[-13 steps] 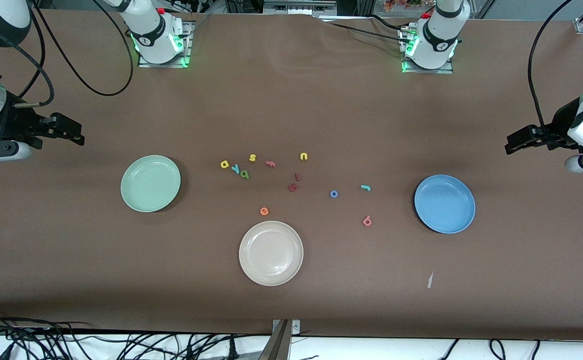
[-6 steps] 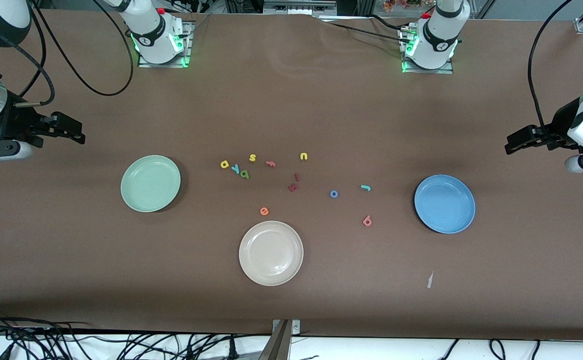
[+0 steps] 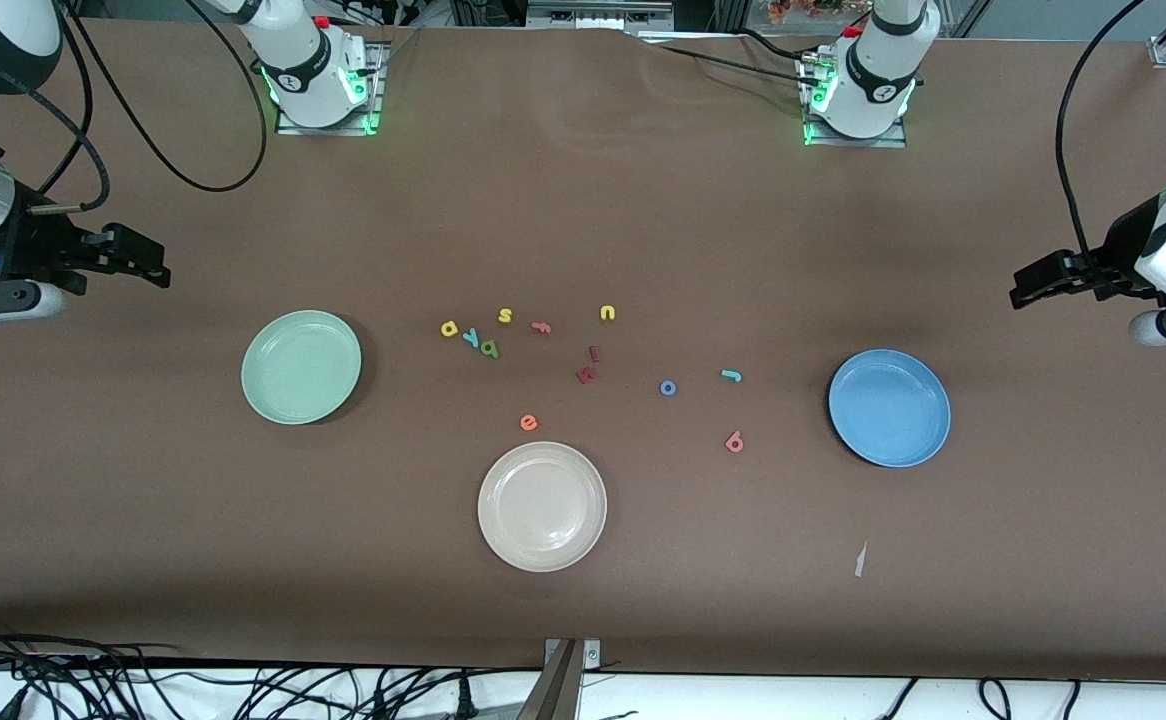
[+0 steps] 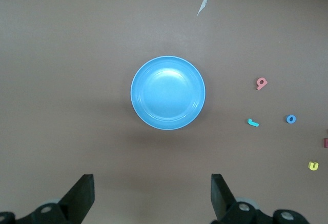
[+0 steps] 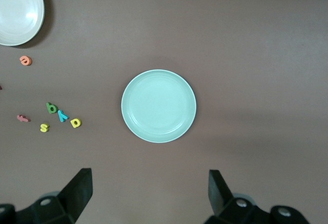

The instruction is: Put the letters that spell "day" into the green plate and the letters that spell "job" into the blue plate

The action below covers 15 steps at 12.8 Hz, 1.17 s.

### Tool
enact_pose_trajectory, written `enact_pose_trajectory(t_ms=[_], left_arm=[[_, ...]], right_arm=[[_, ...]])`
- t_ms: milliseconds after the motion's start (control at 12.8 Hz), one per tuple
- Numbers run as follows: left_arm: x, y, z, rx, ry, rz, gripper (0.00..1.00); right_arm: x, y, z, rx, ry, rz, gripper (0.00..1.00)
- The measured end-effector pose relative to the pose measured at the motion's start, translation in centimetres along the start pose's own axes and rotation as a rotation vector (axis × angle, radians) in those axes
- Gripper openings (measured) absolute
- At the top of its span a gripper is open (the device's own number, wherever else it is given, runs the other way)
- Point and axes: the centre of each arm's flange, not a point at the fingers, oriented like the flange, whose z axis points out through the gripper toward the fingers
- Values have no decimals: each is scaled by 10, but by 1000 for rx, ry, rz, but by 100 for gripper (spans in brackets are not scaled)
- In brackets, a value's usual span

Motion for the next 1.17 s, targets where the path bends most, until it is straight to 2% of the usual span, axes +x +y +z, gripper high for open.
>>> enact_pose_trajectory(t_ms=[1171], left_arm=[[3, 0, -1, -3, 18, -1, 100]], right_arm=[[0, 0, 0, 0, -2, 0, 100]])
